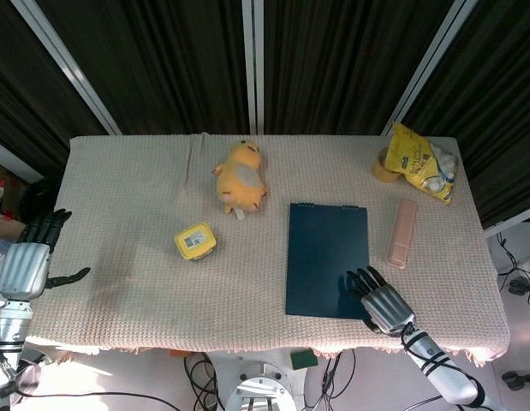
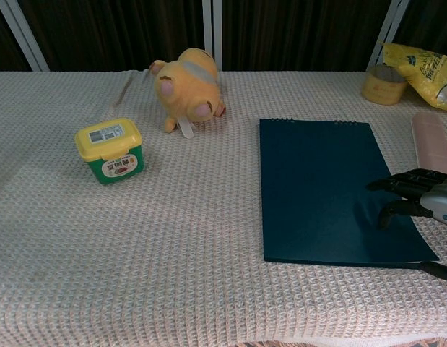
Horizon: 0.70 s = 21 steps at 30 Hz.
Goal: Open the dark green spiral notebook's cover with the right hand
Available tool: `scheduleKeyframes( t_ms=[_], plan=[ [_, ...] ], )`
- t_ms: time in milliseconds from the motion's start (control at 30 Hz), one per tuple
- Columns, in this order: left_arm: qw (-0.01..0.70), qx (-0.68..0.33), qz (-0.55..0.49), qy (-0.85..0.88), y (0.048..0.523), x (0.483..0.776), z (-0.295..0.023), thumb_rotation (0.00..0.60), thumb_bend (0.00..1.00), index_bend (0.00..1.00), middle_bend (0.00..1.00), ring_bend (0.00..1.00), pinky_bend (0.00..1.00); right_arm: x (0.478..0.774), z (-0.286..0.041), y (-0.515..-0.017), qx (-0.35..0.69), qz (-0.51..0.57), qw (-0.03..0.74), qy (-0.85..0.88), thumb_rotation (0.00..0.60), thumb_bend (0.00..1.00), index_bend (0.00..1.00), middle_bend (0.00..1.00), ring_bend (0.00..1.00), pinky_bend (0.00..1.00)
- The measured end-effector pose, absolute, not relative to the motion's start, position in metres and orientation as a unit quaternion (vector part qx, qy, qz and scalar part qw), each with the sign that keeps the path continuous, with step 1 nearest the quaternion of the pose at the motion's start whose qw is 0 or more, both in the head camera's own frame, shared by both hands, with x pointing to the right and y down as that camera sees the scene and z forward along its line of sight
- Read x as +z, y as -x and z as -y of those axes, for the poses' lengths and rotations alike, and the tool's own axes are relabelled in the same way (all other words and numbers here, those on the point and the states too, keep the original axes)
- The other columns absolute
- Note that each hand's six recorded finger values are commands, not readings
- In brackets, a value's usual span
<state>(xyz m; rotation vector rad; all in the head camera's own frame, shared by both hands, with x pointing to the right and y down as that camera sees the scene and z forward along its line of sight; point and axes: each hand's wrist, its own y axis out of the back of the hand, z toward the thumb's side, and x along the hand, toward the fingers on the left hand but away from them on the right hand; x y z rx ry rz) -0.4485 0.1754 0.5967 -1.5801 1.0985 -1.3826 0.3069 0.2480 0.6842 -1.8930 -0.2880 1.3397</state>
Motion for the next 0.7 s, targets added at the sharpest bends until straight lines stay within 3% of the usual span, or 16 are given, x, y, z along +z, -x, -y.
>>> scheduleKeyframes(
  t_ms=[533,700],
  plan=[
    [0.377,-0.545,-0.425,0.617,0.4491,0.599,-0.1761,0.49,0.02,0.09,0.08,0.06,0.16,0.6922,-0.25,-0.3051,0.534,0.105,0.39,0.743,0.6,0.32,0.42,0.0,0.0,0.0],
    [0.375,-0.545,-0.424,0.619,0.4488,0.6005,-0.1761,0.485,0.02,0.09,0.08,0.06,0.16,0.6933,-0.2492,-0.3027,0.531,0.109,0.389,0.744,0.6,0.33,0.55,0.0,0.0,0.0]
  ],
)
